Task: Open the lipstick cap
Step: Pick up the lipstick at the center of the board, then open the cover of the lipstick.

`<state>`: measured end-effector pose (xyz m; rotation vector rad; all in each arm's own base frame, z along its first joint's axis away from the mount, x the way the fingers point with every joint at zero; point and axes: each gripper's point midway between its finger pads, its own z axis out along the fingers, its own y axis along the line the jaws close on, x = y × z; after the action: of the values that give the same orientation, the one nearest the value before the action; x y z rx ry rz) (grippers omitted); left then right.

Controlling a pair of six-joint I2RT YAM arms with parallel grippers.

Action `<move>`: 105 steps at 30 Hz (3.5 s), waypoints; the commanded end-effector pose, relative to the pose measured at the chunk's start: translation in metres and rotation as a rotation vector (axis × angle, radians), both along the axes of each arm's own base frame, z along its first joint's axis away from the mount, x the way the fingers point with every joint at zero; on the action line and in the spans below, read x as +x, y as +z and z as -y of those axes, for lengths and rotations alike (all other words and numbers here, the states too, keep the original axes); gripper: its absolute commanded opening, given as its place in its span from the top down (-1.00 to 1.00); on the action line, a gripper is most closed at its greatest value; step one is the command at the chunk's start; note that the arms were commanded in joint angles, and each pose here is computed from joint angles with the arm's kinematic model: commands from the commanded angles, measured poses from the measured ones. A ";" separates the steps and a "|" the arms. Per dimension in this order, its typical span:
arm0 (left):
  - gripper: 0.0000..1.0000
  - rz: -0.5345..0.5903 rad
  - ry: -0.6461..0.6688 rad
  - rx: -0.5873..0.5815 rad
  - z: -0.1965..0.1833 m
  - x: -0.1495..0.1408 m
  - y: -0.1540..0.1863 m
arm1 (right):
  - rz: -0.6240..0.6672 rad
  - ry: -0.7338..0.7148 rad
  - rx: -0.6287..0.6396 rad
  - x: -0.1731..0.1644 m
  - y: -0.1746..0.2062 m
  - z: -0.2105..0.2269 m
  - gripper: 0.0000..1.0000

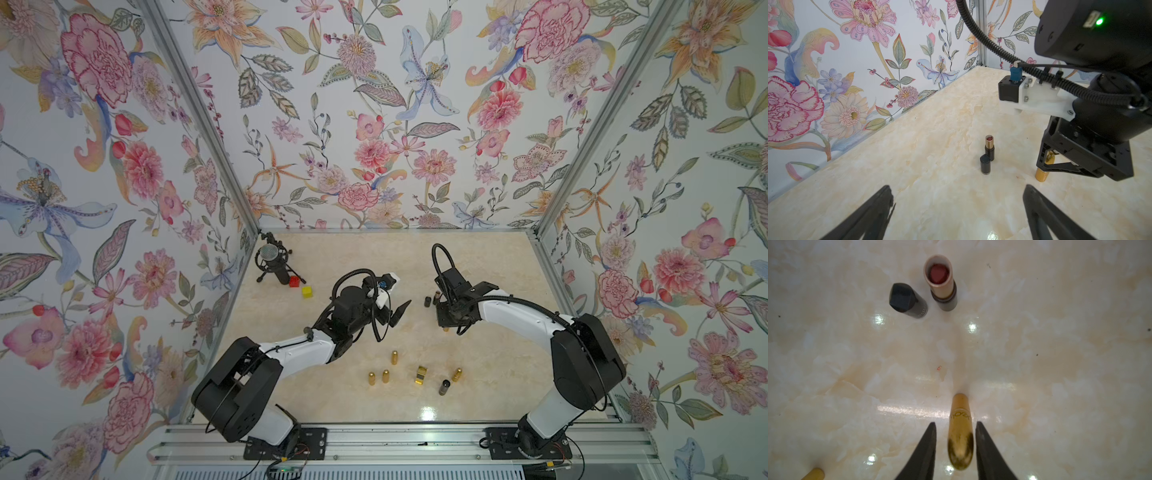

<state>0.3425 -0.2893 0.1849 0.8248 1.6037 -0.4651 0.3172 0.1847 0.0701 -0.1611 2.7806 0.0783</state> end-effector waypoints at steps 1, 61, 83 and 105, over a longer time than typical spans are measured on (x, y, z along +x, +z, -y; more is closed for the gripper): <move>-0.98 0.024 0.001 0.003 0.004 0.001 0.006 | -0.026 -0.014 -0.037 -0.002 -0.014 0.008 0.36; -0.11 0.092 -0.313 0.075 0.074 -0.007 -0.007 | -0.025 0.132 0.511 -0.001 0.140 -0.088 0.62; 1.00 0.073 -0.311 0.075 0.066 -0.016 -0.014 | 0.008 0.087 0.535 0.007 0.147 -0.077 0.67; 1.00 0.046 -0.212 0.090 0.033 -0.016 -0.021 | 0.138 -0.058 0.528 0.031 0.168 -0.010 0.72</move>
<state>0.3215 -0.3317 0.1463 1.1338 1.5308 -0.5379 0.3437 0.2192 0.2457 0.0000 2.5315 0.8496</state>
